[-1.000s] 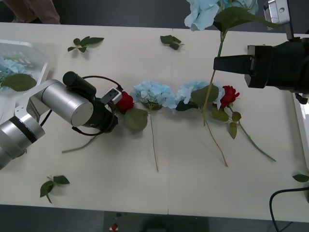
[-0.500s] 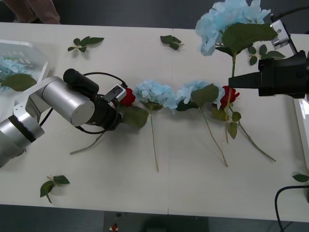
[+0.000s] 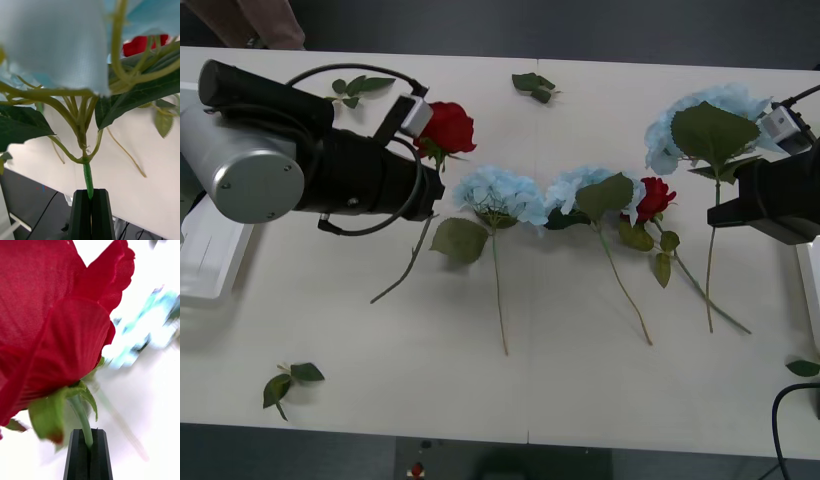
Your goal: Put the red flowers into the right box and the blue flowers into the left box
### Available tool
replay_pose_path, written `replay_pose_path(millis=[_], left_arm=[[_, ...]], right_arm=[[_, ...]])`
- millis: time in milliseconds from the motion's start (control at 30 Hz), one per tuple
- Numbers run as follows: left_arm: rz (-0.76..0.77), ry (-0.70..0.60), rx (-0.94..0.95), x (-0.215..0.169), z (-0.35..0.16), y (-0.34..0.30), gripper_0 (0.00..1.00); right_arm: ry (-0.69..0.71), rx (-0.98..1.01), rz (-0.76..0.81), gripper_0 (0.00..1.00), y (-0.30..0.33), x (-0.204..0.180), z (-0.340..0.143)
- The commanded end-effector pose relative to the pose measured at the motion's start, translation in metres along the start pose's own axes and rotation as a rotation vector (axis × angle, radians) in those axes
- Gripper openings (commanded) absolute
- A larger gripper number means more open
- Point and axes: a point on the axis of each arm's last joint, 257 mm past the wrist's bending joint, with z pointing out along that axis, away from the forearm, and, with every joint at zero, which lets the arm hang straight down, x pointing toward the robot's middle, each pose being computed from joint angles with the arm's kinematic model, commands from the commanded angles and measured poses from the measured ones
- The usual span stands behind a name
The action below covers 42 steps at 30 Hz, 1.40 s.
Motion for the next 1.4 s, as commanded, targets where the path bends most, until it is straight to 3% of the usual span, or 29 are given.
replay_pose_path(millis=[33, 200, 233, 300, 333, 367, 400, 800, 1400], left_arm=[[-0.108, -0.164, 0.076, -0.071, -0.031, -0.028, 0.00], [-0.217, -0.318, 0.154, -0.126, -0.053, -0.048, 0.00], [-0.233, -0.333, 0.163, -0.132, -0.055, -0.050, 0.00], [-0.264, -0.362, 0.190, -0.145, -0.058, -0.059, 0.00], [-0.282, -0.379, 0.208, -0.153, -0.061, -0.064, 0.00], [-0.303, -0.396, 0.227, -0.161, -0.062, -0.069, 0.00], [-0.325, -0.408, 0.242, -0.168, -0.064, -0.074, 0.00], [-0.427, -0.503, 0.350, -0.213, -0.052, -0.129, 0.00], [-0.506, -0.585, 0.487, -0.267, -0.017, -0.219, 0.00]], right_arm=[[-0.061, 0.081, 0.095, 0.00, -0.019, -0.015, -0.015], [-0.080, 0.120, 0.114, 0.00, -0.029, -0.019, -0.017], [-0.080, 0.123, 0.114, 0.04, -0.029, -0.019, -0.016], [-0.083, 0.127, 0.114, 0.26, -0.031, -0.019, -0.017], [-0.085, 0.129, 0.113, 0.50, -0.031, -0.020, -0.017], [-0.086, 0.132, 0.113, 0.83, -0.032, -0.020, -0.017], [-0.087, 0.135, 0.112, 1.00, -0.032, -0.020, -0.017], [-0.101, 0.111, 0.043, 1.00, -0.017, -0.020, -0.023], [-0.149, -0.453, -0.356, 1.00, 0.120, -0.011, -0.056]])
